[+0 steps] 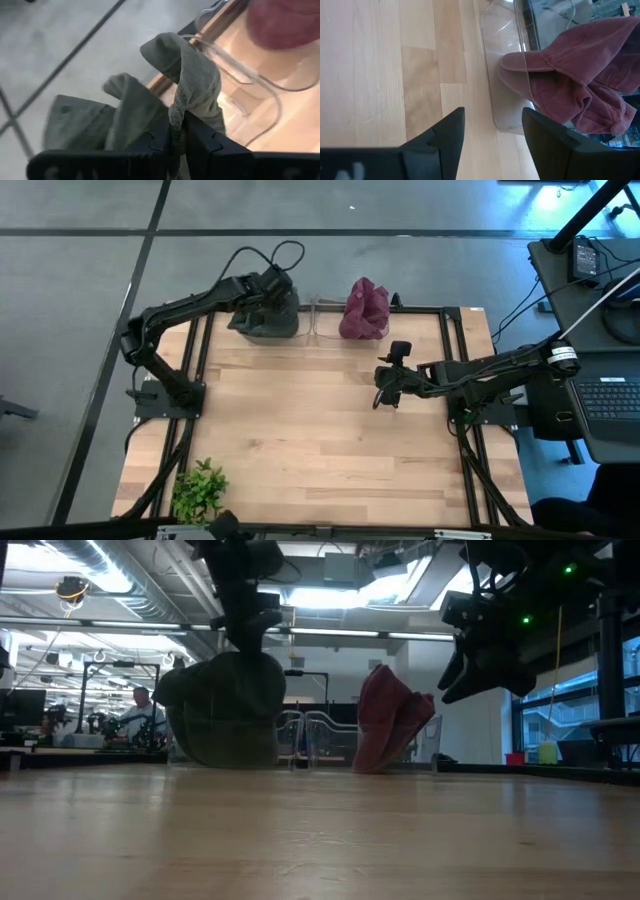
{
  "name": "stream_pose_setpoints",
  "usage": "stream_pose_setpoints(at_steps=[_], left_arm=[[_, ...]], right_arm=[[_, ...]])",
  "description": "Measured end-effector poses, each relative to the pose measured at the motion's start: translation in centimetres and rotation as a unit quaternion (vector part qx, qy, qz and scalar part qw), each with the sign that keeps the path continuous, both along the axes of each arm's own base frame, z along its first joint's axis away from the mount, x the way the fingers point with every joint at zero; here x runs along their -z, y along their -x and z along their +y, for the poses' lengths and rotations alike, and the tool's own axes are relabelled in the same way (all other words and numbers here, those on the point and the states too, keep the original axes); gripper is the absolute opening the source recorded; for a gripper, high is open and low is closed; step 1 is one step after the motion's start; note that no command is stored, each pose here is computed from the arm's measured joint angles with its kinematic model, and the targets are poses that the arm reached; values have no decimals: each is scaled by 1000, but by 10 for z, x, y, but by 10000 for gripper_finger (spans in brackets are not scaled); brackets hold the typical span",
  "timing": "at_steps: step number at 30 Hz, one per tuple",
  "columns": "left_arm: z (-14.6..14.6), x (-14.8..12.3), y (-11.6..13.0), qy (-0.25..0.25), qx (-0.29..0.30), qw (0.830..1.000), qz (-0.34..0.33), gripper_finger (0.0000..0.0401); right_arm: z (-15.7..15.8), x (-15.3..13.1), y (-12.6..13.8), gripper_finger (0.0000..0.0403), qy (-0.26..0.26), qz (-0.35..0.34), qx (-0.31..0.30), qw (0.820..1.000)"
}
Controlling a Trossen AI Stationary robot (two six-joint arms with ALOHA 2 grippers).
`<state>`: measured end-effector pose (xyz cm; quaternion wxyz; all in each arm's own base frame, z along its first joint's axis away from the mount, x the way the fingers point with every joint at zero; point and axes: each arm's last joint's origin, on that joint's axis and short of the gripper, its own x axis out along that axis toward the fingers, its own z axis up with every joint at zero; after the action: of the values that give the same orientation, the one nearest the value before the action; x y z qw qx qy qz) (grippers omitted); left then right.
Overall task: Pick & Place hat
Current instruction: Put the black cap into the left transparent bin
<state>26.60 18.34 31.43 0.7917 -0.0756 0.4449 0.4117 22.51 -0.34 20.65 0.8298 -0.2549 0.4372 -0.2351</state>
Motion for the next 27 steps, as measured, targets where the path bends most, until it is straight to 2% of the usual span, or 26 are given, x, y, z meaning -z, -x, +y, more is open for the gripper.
stream_pose_setpoints(at_steps=[7,10,15,19,23,27], left_arm=[[2,-2,8,-44,-43,997,45,51],[5,0,14,-40,-69,995,61,48],[6,4,17,-19,-66,995,71,41],[6,4,17,-25,-70,995,72,46],[7,4,17,-31,-80,994,74,73],[6,4,19,-32,-85,993,82,121]], right_arm=[[0,0,0,198,0,0,0,1000],[0,0,0,198,-1,-1,1,1000],[0,0,0,198,0,1,1,1000],[0,0,0,198,0,2,0,1000],[0,0,0,198,-1,0,2,1000],[0,1,1,198,-11,-7,13,1000]])
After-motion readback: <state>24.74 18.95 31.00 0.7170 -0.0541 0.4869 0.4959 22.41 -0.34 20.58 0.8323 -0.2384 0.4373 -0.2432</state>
